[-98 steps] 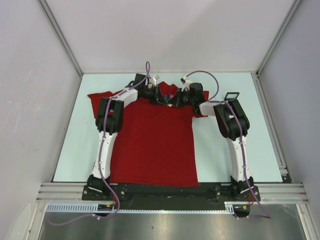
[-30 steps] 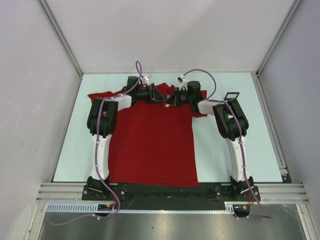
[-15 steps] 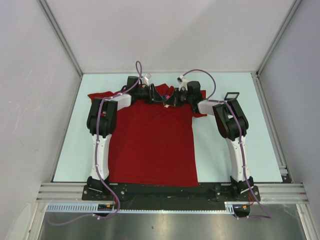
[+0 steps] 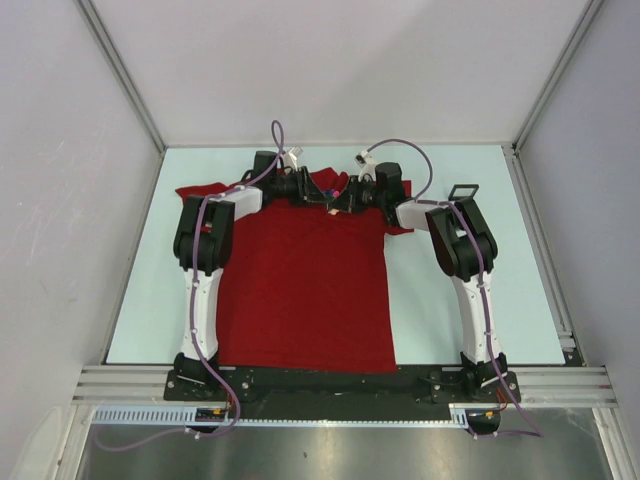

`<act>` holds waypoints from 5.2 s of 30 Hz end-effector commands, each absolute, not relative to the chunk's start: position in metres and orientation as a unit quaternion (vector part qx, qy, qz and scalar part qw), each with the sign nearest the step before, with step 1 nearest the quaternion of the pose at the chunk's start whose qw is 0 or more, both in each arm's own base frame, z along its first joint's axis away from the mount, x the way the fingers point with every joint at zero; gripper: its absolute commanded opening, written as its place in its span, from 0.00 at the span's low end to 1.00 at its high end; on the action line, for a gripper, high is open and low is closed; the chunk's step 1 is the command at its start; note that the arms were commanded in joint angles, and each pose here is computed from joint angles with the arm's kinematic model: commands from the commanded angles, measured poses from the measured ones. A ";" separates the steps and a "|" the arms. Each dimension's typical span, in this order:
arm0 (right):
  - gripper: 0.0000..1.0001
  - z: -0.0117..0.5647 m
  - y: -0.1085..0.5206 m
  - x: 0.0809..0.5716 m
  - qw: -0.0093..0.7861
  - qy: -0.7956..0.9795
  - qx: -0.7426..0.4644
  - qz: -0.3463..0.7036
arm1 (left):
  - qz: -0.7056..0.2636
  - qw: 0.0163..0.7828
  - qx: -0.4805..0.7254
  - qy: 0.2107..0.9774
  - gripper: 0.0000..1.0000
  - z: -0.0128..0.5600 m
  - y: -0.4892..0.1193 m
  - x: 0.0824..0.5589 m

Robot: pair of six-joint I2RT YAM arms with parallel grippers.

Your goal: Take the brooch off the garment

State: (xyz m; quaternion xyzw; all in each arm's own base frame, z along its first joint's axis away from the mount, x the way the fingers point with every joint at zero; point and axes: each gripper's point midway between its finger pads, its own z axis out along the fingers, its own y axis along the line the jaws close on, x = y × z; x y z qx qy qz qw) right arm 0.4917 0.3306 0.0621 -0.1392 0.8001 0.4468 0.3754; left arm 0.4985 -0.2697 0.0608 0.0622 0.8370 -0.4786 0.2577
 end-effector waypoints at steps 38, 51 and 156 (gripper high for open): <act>0.00 0.082 0.349 0.485 0.381 0.761 -0.161 0.500 | -0.463 0.284 0.078 0.836 0.30 0.071 -0.273 0.504; 0.00 0.090 0.356 0.479 0.392 0.750 -0.174 0.503 | -0.438 0.282 0.065 0.851 0.18 0.063 -0.276 0.509; 0.00 0.188 0.230 0.477 0.455 0.700 -0.084 0.544 | -0.581 0.316 0.202 0.723 0.38 0.141 -0.359 0.442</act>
